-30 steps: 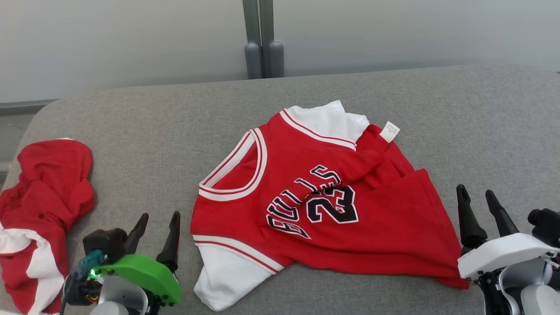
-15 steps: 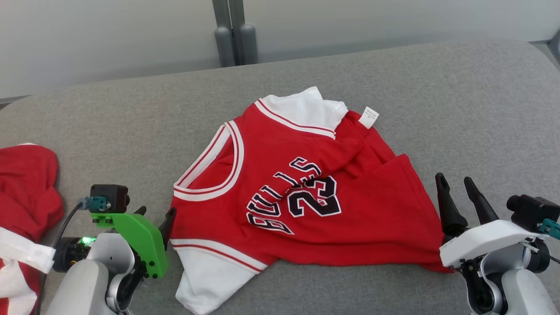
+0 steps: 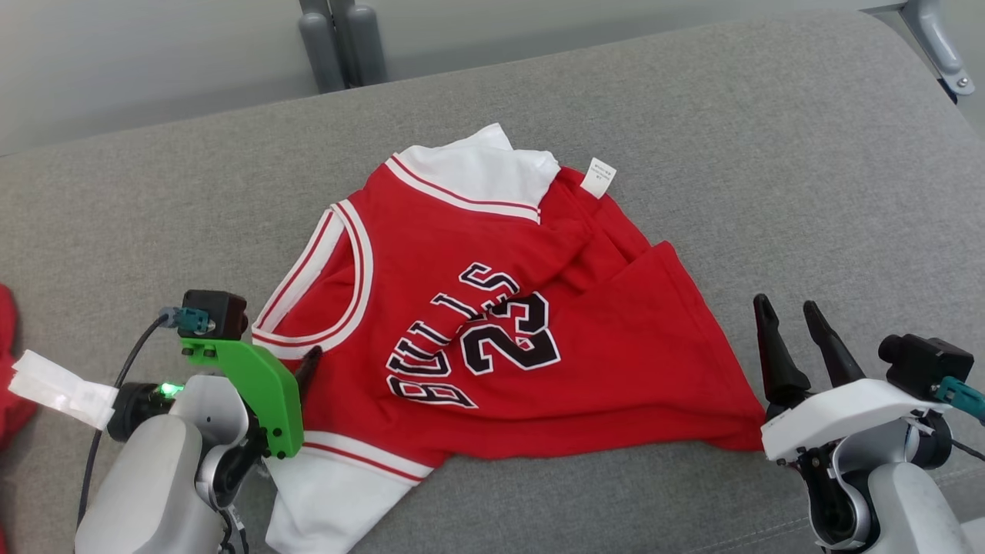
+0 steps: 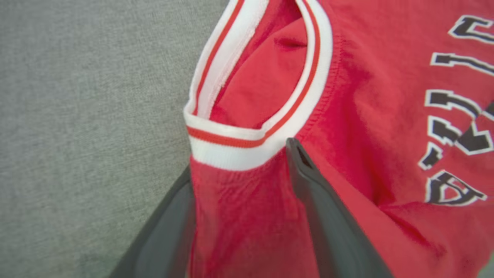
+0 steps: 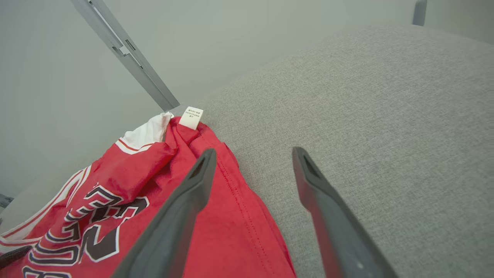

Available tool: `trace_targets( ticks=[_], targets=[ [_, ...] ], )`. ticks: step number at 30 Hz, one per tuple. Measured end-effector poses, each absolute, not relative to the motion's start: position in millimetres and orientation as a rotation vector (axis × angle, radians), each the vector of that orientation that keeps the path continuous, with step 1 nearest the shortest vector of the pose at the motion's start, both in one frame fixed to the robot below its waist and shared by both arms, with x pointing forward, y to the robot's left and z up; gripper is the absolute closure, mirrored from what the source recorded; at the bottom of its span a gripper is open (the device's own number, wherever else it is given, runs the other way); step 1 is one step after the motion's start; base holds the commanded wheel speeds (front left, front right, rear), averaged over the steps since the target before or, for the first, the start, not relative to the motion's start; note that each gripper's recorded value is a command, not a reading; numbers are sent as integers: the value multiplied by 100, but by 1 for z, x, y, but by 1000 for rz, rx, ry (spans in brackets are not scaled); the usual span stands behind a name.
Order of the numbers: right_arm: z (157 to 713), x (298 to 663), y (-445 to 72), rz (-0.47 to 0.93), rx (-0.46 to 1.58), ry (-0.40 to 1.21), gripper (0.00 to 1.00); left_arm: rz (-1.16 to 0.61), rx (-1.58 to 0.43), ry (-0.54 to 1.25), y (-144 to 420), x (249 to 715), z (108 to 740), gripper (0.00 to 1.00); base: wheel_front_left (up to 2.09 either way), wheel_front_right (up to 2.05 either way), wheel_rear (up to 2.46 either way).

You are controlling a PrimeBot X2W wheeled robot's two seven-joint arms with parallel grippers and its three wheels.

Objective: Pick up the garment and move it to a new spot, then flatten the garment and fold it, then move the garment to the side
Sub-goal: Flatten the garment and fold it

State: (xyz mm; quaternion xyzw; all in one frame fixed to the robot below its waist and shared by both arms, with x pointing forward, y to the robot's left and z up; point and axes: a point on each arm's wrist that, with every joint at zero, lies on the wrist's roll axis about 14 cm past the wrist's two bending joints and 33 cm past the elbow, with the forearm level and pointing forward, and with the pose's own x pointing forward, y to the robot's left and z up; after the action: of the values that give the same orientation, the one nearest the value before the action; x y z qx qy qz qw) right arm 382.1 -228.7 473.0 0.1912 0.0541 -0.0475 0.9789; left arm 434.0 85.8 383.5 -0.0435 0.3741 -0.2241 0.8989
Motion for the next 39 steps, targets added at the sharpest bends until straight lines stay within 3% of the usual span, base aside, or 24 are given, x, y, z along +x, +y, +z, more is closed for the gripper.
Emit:
trace_targets(
  ticks=[7, 12, 21, 22, 23, 31, 39],
  targets=[
    [472, 381, -229, -98, 386, 111, 0, -450, -131, 645, 84, 453, 406, 100, 0, 0, 0],
    [473, 384, -224, -80, 384, 111, 0, -322, -164, 465, 107, 482, 435, 100, 0, 0, 0],
    [475, 390, -222, -57, 366, 115, 0, -148, -149, 378, 149, 498, 428, 100, 0, 0, 0],
    [475, 390, -222, -56, 364, 117, 0, -144, -147, 391, 150, 497, 424, 69, 0, 0, 0],
    [475, 390, -222, -55, 363, 118, 0, -143, -145, 401, 151, 496, 421, 3, 0, 0, 0],
    [480, 390, -218, -40, 361, 108, 0, -140, -159, 376, 156, 493, 421, 0, 0, 0, 0],
    [485, 388, -208, -18, 376, 81, 0, -122, -149, 164, 185, 494, 469, 0, 0, 0, 0]
  ],
)
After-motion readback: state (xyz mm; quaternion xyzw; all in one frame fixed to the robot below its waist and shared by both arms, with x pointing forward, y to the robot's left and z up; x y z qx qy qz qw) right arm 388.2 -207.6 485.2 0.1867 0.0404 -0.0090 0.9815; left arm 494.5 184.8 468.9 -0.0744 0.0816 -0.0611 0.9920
